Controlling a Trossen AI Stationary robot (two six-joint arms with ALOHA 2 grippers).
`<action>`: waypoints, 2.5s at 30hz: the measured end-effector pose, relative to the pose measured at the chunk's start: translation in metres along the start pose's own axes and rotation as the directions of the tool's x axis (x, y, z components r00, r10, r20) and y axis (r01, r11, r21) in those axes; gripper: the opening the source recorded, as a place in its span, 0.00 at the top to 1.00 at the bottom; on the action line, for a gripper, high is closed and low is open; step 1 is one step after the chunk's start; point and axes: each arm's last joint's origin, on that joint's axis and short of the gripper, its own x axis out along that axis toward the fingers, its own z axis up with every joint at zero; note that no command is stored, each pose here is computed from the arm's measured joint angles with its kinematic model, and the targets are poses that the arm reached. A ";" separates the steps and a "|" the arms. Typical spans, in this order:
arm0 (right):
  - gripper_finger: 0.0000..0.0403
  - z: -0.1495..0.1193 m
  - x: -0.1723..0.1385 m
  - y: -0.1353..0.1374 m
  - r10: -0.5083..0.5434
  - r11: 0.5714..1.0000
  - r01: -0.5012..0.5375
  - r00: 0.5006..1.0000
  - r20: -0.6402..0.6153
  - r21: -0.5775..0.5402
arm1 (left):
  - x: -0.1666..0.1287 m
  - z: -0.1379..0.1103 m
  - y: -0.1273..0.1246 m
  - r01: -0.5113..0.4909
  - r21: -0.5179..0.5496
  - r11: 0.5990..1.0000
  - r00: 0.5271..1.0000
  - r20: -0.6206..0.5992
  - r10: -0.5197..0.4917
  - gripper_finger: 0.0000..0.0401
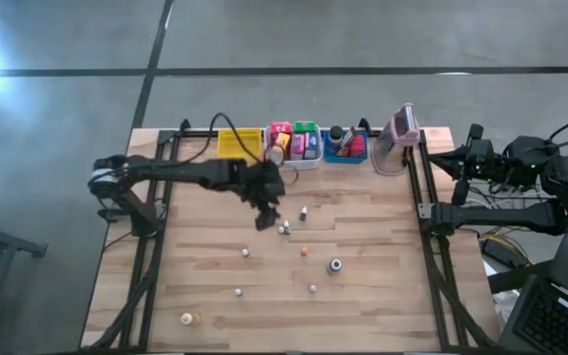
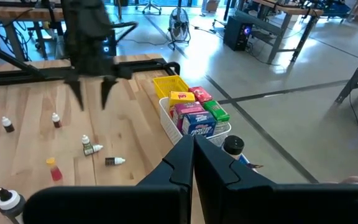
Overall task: Pick & Place Kitchen Items
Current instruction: Put the black food coloring bottle into the yellow basket
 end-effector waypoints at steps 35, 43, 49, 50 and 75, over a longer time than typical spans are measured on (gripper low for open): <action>0.98 0.000 0.000 0.000 0.000 1.000 0.000 1.000 0.000 -0.004 | 0.075 -0.065 -0.030 -0.085 0.123 0.989 0.987 0.145 0.067 0.53; 0.98 0.000 0.000 0.000 0.000 1.000 0.000 1.000 0.000 -0.004 | 0.084 -0.067 -0.028 -0.088 0.118 0.989 0.989 0.132 0.072 0.53; 0.98 0.000 0.000 0.000 0.000 1.000 0.000 1.000 0.000 -0.004 | 0.085 -0.067 -0.027 -0.087 0.115 0.989 0.989 0.130 0.072 0.53; 0.98 0.000 0.000 0.000 0.000 1.000 0.000 1.000 0.000 -0.003 | 0.085 -0.068 -0.027 -0.088 0.115 0.989 0.989 0.127 0.073 0.54; 0.98 0.000 0.000 0.000 0.000 1.000 0.000 1.000 0.000 -0.004 | 0.086 -0.069 -0.027 -0.090 0.129 0.988 0.990 0.120 0.075 0.77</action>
